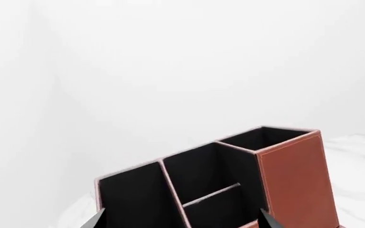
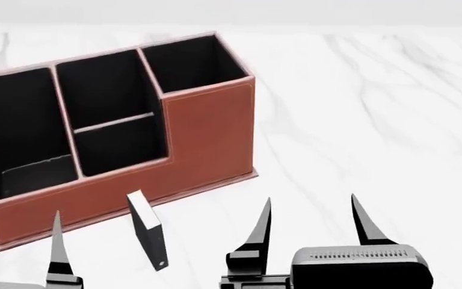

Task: Pick up the book and place it in the left compartment of the caddy.

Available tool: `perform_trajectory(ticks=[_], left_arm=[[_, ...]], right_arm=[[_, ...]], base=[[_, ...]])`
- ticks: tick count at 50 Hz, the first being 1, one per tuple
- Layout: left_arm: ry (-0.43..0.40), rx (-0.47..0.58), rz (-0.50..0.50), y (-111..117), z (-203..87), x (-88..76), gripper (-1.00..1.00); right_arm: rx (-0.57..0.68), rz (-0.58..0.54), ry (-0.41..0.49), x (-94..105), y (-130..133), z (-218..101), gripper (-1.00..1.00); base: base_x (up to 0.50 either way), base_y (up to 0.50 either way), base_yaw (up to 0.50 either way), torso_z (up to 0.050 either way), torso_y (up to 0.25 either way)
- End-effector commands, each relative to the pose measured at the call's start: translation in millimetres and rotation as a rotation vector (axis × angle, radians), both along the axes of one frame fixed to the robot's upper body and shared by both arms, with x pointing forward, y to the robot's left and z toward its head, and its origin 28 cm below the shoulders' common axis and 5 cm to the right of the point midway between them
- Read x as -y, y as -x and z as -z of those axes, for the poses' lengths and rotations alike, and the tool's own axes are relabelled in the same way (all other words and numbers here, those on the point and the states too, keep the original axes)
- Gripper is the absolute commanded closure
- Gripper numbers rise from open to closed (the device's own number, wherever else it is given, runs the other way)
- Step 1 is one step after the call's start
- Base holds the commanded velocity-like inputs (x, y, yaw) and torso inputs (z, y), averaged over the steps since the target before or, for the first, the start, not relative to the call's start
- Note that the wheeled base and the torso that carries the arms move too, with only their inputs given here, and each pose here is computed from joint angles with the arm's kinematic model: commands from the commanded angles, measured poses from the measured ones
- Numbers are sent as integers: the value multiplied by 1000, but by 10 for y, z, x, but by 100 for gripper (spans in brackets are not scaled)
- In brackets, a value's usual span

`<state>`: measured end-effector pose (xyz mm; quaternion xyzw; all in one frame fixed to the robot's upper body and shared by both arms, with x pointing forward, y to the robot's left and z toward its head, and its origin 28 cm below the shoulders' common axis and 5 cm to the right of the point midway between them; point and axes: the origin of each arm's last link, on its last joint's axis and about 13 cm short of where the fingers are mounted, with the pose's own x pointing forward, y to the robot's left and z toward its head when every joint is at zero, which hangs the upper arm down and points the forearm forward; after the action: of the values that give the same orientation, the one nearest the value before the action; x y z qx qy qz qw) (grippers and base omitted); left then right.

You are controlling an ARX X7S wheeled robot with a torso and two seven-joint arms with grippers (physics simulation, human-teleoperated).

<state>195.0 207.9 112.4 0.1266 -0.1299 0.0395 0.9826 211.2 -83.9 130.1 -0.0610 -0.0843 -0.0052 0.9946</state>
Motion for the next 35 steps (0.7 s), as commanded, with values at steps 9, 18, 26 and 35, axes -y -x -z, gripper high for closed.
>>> perform_trajectory(ticks=[9,18,26,35], left_arm=[[11,-19,7,18,-6,-11,-100],[12,-24,9,22,12,-7,-100],[16,-25,8,23,19,-7,-100],[17,-29,6,22,16,-10,-100]], right_arm=[[-3,6,0,15,-17,17,-100],[-2,7,1,17,-15,21,-100],[1,14,3,25,-12,19,-100],[5,7,5,20,-6,24,-100]], base=[[309,0,0,0,0],[309,0,0,0,0],[310,0,0,0,2],[122,0,0,0,0]])
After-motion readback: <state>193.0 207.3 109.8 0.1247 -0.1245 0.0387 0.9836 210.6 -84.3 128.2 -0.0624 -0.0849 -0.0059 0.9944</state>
